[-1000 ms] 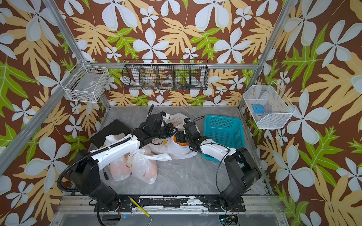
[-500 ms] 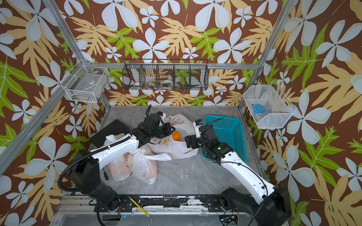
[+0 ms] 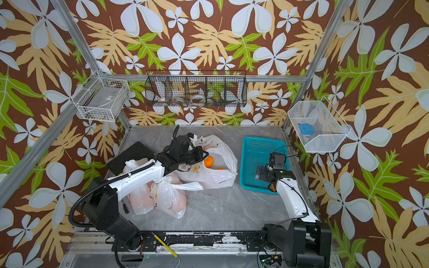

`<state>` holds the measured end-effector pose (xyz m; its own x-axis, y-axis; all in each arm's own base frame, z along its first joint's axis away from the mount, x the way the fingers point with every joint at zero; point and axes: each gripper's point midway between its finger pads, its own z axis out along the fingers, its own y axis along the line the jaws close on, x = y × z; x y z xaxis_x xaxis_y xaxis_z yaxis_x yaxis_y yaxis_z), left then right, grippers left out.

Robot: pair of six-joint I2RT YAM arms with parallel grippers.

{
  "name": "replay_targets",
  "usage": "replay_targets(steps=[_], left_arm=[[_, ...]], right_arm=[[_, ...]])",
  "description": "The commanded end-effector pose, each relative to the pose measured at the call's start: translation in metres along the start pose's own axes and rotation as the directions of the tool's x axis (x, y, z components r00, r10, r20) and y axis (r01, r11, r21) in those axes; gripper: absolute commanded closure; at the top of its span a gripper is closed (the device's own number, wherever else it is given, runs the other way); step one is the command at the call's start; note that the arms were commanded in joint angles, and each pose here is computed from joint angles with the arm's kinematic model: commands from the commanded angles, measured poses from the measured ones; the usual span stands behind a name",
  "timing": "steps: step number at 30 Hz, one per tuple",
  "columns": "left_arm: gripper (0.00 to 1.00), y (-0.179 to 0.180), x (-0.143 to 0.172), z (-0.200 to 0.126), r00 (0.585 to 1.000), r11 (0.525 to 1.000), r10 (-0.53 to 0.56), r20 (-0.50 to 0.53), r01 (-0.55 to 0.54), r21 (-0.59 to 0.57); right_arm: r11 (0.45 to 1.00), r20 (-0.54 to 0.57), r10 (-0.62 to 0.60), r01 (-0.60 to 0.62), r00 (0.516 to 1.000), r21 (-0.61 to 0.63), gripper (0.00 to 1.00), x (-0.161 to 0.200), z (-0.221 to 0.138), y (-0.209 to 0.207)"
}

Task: Place the oranges into plastic bags & tie knots
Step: Pick up the orange from the basket.

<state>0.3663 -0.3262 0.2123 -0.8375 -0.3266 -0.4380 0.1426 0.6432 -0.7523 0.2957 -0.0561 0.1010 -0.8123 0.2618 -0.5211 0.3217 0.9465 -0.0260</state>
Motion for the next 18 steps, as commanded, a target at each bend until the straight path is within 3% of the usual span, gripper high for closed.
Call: replay_targets(steps=[1, 10, 15, 18], left_arm=[[1.0, -0.01, -0.004, -0.001, 1.0, 0.999, 0.012, 0.009, -0.013, 0.037], [1.0, -0.006, 0.001, 0.002, 1.0, 0.999, 0.013, -0.011, -0.012, 0.036], [1.0, -0.006, 0.002, 0.0, 1.0, 0.999, 0.015, -0.015, -0.015, 0.033], [1.0, -0.004, 0.003, -0.001, 1.0, 1.0, 0.015, -0.016, -0.014, 0.028]], right_arm=[[0.992, -0.005, -0.004, 0.004, 1.0, 0.129, 0.01, -0.002, 0.012, -0.022], [0.991, -0.08, 0.048, -0.037, 0.996, 0.13, 0.01, 0.013, 0.062, -0.023], [0.997, -0.093, 0.038, -0.031, 0.995, 0.076, 0.16, 0.01, 0.079, -0.011], [0.997, -0.093, 0.034, -0.028, 0.995, 0.068, 0.21, 0.01, 0.081, -0.01]])
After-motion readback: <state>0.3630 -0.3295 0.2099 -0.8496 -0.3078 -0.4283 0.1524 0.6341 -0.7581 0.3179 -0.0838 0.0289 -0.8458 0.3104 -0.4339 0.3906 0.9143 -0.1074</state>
